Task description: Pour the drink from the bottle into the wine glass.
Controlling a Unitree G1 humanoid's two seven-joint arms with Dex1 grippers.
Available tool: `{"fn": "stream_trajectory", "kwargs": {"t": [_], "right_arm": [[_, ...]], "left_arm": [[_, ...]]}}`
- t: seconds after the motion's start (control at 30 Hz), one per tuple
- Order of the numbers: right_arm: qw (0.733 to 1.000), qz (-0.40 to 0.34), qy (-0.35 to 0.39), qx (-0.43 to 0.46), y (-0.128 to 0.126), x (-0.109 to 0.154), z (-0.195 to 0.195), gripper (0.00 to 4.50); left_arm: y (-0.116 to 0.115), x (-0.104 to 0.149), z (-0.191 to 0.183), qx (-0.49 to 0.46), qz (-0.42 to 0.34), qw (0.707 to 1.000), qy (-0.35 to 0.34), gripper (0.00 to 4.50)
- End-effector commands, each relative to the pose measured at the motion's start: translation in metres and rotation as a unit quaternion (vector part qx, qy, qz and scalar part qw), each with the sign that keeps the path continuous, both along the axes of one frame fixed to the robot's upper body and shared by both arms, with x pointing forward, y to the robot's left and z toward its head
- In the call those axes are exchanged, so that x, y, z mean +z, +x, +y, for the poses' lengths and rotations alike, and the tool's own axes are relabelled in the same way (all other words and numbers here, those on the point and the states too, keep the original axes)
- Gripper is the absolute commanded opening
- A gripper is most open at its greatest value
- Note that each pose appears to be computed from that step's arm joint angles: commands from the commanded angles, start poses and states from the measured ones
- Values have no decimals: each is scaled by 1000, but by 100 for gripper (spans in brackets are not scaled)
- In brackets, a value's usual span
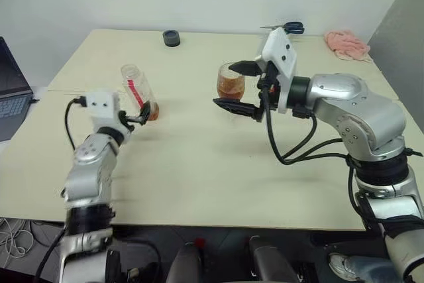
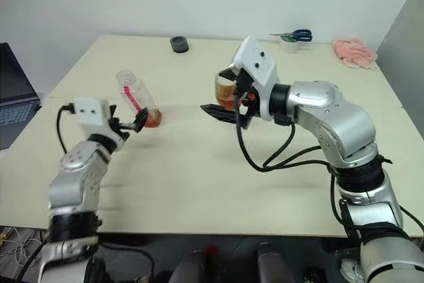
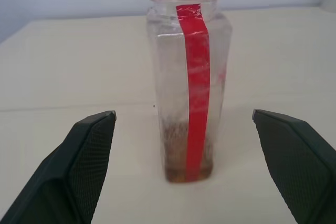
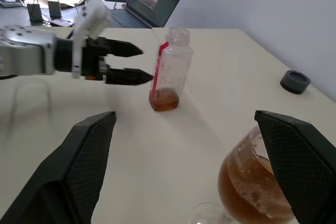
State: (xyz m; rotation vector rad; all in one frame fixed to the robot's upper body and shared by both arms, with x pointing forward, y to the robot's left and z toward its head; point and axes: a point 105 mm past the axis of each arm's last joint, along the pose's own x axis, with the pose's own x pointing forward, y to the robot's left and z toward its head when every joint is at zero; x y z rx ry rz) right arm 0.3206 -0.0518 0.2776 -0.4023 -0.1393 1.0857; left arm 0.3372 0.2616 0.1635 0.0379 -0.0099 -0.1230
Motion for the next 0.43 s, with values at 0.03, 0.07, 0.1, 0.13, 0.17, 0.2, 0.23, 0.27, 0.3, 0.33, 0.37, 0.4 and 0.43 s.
{"fn": "stream_trajectory", "kwargs": {"t": [0.03,0.07,0.1,0.13,0.17,0.2,0.23,0.27,0.3,0.33,0.37,0.4,0.43], "right_arm": [[999,-36,29,-18,2,19,-32,450],[999,-20,34,-24,4,17,-44,450],[999,-5,38,-25,5,15,-55,450],[999,5,42,-26,5,13,-65,450],[999,10,43,-27,5,11,-74,450],[999,11,41,-30,5,10,-82,450],[998,15,43,-35,6,9,-90,450],[998,18,49,-38,6,9,-97,450],[998,19,55,-37,5,10,-102,450],[998,18,57,-34,3,10,-105,450],[998,16,57,-32,3,10,-106,450],[998,15,59,-28,2,9,-106,450],[998,18,58,-26,2,7,-105,450]], "left_arm": [[-32,42,-16,-120,-36,992,-4,448],[-38,55,-21,-156,-48,986,7,448],[-42,66,-25,-189,-56,980,16,448],[-45,80,-31,-221,-67,973,28,448],[-48,92,-37,-246,-73,966,38,448],[-49,99,-41,-265,-72,961,46,448],[-51,107,-45,-284,-73,954,57,448],[-52,115,-48,-299,-74,949,65,448],[-54,120,-51,-312,-74,945,70,448],[-55,123,-52,-320,-72,941,77,448],[-56,123,-52,-325,-70,940,80,448],[-55,123,-52,-325,-67,940,84,448],[-55,121,-52,-328,-63,938,88,448]]}}
